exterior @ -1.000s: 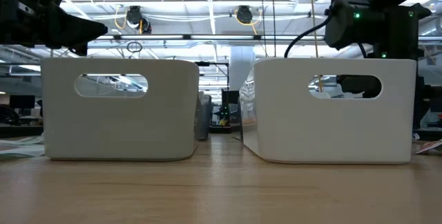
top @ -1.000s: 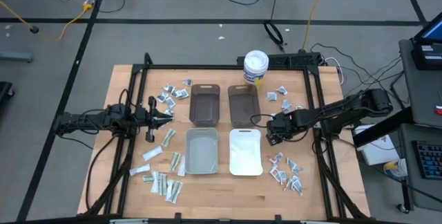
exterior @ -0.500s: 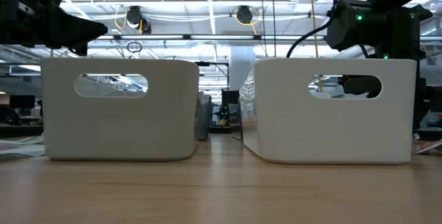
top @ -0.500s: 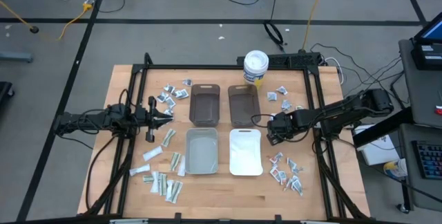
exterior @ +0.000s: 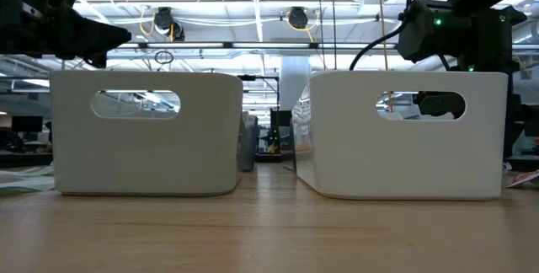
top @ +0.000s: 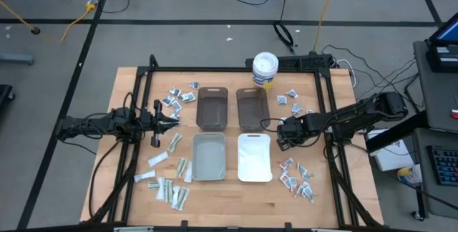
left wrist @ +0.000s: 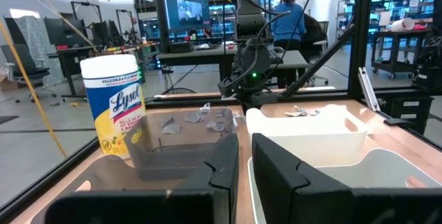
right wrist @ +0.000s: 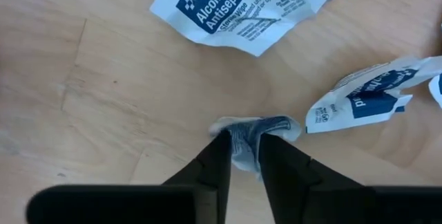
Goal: Pick & Place First Aid Supplies
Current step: Put the blue pad into the right black bin
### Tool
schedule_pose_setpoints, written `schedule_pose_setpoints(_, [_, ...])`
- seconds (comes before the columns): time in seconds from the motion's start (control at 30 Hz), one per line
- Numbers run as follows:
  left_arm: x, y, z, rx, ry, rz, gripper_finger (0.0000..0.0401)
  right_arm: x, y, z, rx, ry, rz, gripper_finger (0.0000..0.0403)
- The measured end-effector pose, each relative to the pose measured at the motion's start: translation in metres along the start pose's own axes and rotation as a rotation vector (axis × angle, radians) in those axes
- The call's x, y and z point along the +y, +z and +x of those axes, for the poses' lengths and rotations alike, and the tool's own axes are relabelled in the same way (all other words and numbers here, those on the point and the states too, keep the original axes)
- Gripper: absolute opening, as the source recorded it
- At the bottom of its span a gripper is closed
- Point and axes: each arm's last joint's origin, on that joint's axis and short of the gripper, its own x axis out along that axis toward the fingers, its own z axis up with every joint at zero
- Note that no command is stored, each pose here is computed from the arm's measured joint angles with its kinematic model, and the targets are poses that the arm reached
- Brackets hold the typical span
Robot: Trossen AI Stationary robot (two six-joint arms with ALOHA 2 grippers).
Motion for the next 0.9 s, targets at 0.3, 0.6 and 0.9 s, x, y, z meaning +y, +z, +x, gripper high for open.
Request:
schedule_pose_setpoints(0.3, [0.0,0.0,0.0,0.0,-0.001,0.0,0.0047,-0.002,-0.001,-0.001,0.012,-0.013,-0.013,0.0005])
schedule_pose_setpoints(0.6, [0.0,0.0,0.0,0.0,0.0,0.0,0.0047,-0.001,-0.001,-0.022,0.027,-0.044,-0.07,0.0002])
schedule_pose_setpoints(0.9, [0.0,0.0,0.0,-0.001,0.0,0.0,0.0047,0.013,0.005,-0.057,0.008,-0.009,-0.181,0.0001])
